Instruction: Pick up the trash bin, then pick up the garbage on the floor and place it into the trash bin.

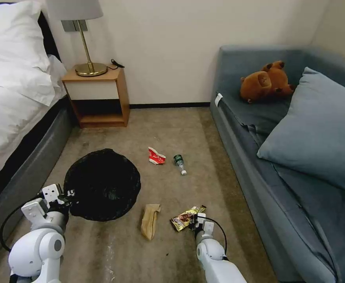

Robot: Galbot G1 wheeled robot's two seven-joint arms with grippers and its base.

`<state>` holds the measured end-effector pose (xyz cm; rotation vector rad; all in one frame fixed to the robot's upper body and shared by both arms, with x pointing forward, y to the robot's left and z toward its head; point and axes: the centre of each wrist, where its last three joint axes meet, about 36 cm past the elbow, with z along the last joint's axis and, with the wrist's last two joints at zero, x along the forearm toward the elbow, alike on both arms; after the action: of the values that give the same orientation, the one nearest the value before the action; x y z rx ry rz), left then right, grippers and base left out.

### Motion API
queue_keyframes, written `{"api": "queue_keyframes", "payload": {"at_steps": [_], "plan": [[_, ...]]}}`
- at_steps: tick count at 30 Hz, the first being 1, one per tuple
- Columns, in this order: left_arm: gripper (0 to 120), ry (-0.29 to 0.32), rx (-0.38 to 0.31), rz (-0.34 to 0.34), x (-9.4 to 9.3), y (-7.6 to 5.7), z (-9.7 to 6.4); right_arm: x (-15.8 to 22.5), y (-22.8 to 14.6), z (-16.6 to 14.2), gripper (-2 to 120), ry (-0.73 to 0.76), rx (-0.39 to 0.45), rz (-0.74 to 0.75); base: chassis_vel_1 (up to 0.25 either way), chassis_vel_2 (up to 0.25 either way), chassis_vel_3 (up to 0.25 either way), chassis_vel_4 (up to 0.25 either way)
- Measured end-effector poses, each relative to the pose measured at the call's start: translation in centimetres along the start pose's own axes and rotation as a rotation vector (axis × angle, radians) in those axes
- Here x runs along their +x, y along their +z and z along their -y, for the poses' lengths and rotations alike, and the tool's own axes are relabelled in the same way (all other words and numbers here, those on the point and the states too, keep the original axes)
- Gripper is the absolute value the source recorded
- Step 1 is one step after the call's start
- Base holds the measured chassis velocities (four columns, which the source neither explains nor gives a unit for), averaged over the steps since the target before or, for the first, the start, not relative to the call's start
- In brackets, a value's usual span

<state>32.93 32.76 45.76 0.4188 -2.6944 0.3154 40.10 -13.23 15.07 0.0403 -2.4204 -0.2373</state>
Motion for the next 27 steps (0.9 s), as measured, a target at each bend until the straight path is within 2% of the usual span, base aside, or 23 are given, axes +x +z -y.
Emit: {"api": "queue_keyframes", "payload": {"at_steps": [18,24,27], "plan": [[2,0.002,-0.001,-0.003,0.0,0.3,0.0,1.0,-1.3,-0.7,0,0.009,0.011,0.072,0.0,0.0,0.0,0.0],[2,0.004,0.001,-0.01,-0.2,0.6,0.2,2.6,-3.5,-1.6,0,-0.006,0.016,0.156,0.0,0.0,0.0,0.0],[2,0.006,0.004,-0.02,-0.4,0.9,0.2,4.2,-6.0,-2.4,0,-0.022,0.018,0.228,0.0,0.0,0.0,0.0]]}}
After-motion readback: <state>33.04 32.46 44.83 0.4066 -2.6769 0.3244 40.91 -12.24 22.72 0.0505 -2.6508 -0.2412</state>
